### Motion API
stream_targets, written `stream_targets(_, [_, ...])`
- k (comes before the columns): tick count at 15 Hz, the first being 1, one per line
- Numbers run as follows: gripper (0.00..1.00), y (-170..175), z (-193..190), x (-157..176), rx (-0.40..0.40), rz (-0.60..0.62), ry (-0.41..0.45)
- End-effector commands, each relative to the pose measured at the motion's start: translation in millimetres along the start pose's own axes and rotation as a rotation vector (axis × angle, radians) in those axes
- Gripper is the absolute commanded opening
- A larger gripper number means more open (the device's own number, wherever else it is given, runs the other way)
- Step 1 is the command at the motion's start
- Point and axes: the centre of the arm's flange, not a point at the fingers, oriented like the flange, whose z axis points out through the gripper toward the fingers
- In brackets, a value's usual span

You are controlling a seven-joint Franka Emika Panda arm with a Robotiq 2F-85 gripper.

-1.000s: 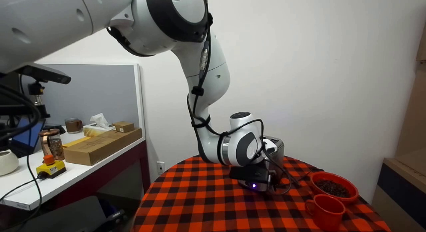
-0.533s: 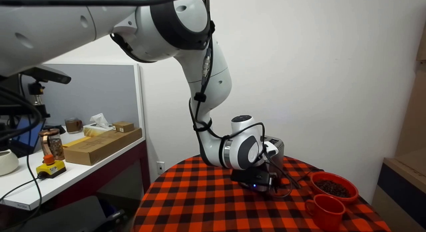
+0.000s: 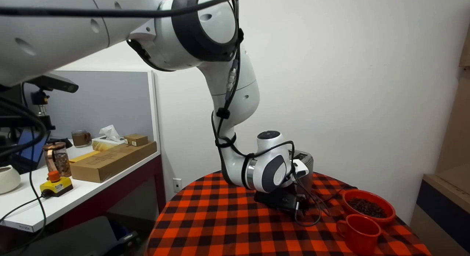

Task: Switch off the toaster

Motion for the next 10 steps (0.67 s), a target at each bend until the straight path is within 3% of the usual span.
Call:
stream_targets(1, [1.0,5.6,-1.7,6.3,0.008,0.031,0.063])
stream_targets(10, [1.0,17.6,-11.4,8.1,0.008,0.052,0.123])
